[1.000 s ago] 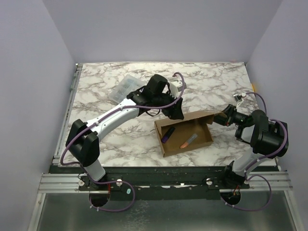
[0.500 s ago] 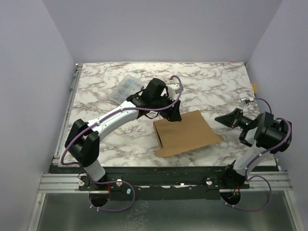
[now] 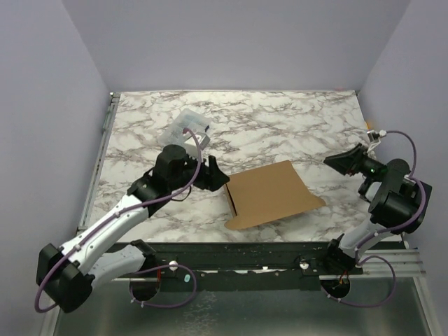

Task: Fold the paper box
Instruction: Close the paper box at the center of the board.

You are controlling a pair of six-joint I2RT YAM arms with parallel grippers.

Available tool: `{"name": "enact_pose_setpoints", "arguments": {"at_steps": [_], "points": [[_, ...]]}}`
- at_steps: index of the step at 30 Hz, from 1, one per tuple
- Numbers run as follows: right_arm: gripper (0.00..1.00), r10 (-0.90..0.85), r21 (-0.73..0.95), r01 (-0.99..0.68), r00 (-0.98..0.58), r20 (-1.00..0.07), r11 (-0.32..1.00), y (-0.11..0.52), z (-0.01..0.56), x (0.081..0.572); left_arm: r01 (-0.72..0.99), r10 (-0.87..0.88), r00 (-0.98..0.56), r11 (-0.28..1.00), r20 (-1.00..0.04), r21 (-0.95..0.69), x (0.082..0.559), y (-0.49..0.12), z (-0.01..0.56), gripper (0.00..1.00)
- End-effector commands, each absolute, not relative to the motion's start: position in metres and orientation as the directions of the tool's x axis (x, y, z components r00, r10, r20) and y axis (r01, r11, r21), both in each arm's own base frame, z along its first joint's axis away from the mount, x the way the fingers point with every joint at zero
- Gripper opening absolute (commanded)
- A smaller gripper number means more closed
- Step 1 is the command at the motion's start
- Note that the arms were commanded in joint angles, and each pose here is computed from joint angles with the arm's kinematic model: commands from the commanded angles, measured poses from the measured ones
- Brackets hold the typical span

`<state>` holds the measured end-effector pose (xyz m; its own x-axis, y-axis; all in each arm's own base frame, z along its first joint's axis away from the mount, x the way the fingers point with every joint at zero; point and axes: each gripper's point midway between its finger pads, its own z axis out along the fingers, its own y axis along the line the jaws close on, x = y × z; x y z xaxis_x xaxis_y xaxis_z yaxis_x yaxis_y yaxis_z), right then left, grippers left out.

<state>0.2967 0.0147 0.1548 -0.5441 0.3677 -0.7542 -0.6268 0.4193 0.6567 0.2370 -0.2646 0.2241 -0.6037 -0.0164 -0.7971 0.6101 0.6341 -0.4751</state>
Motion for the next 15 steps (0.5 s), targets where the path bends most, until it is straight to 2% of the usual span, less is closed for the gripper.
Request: {"name": "enact_pose_setpoints", "arguments": {"at_steps": [1,3,5,6,8,10,11,15], "points": [[0.49,0.004,0.382,-0.821,-0.420,-0.908,0.424,0.000,0.172,0.280,0.449,-0.192,-0.629,0.701,-0.753,-0.554,0.227,-0.231,0.215,0.62],[0.50,0.062,0.504,-0.756,-0.529,-0.846,0.418,-0.005,0.178,0.293,0.432,-0.246,-0.630,0.678,-0.737,-0.595,0.221,-0.229,0.223,0.59],[0.48,0.197,0.692,-0.610,-0.679,-0.708,0.387,-0.010,0.188,0.316,0.430,-0.278,-0.644,0.639,-0.713,-0.638,0.214,-0.232,0.230,0.58],[0.47,0.221,0.720,-0.583,-0.698,-0.681,0.376,-0.009,0.200,0.324,0.431,-0.289,-0.651,0.621,-0.702,-0.655,0.212,-0.234,0.233,0.57],[0.46,0.193,0.658,-0.652,-0.639,-0.745,0.376,0.006,0.230,0.332,0.427,-0.309,-0.658,0.598,-0.687,-0.678,0.209,-0.235,0.238,0.56],[0.37,0.157,0.580,-0.718,-0.569,-0.807,0.385,0.014,0.257,0.338,0.415,-0.333,-0.653,0.594,-0.680,-0.689,0.208,-0.232,0.241,0.56],[0.37,0.157,0.558,-0.732,-0.545,-0.824,0.391,0.014,0.267,0.341,0.404,-0.352,-0.650,0.590,-0.673,-0.699,0.208,-0.231,0.242,0.56],[0.49,0.154,0.548,-0.748,-0.533,-0.832,0.374,0.016,0.294,0.360,0.330,-0.440,-0.649,0.571,-0.620,-0.752,0.210,-0.224,0.243,0.56]]}}
